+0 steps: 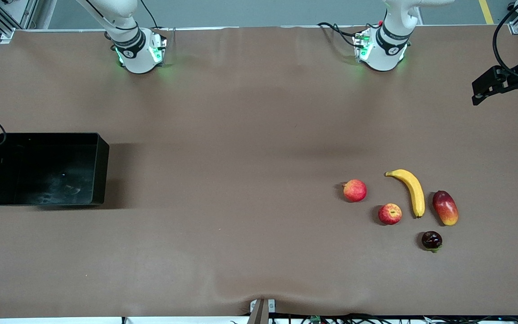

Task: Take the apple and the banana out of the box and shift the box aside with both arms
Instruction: 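Drag the black box by its rim with the right gripper away from the fruits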

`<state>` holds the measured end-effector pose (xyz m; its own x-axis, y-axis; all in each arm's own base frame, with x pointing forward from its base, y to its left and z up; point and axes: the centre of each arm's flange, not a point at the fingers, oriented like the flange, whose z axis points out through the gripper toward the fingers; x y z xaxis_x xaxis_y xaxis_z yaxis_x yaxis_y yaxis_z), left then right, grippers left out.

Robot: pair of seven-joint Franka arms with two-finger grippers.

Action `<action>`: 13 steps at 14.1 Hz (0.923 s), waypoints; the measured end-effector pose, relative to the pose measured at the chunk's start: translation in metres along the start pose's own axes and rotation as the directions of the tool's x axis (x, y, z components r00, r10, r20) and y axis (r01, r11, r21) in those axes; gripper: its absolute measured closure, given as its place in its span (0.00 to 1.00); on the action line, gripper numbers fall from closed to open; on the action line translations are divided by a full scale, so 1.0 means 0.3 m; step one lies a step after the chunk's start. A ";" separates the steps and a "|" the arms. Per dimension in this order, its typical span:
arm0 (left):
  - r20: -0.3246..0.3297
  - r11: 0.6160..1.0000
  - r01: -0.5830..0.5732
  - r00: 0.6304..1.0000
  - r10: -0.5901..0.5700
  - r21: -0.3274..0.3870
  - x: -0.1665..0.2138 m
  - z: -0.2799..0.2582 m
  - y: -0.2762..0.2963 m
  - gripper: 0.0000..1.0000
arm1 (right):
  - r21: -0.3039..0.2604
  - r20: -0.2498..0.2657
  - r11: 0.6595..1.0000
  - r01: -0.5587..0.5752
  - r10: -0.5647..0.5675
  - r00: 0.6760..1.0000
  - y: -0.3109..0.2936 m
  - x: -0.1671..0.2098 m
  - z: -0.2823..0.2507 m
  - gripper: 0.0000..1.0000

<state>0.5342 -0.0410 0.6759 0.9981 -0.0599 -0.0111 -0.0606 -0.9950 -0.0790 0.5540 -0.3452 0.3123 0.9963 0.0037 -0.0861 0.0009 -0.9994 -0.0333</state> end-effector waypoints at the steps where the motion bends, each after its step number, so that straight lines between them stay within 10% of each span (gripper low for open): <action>1: 0.000 1.000 0.004 1.000 -0.004 0.000 0.000 0.000 -0.007 0.00 | -0.012 -0.034 1.000 -0.003 0.002 0.999 -0.001 0.014 0.020 0.95; 7: -0.002 1.000 0.015 1.000 -0.015 0.027 0.001 0.000 -0.031 0.00 | 0.082 -0.093 0.996 -0.026 0.033 0.995 -0.114 0.114 0.204 0.95; 13: 0.001 0.999 0.039 0.999 -0.039 0.027 0.000 0.005 -0.074 0.00 | 0.046 -0.154 0.997 0.056 -0.048 0.987 -0.194 0.199 0.095 0.40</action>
<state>0.5354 -0.0186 0.6763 0.9997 -0.0212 -0.0088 -0.0220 -0.9941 -0.1061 0.6109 -0.2860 0.2806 0.9965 0.0464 0.0695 0.0522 -0.9951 -0.0842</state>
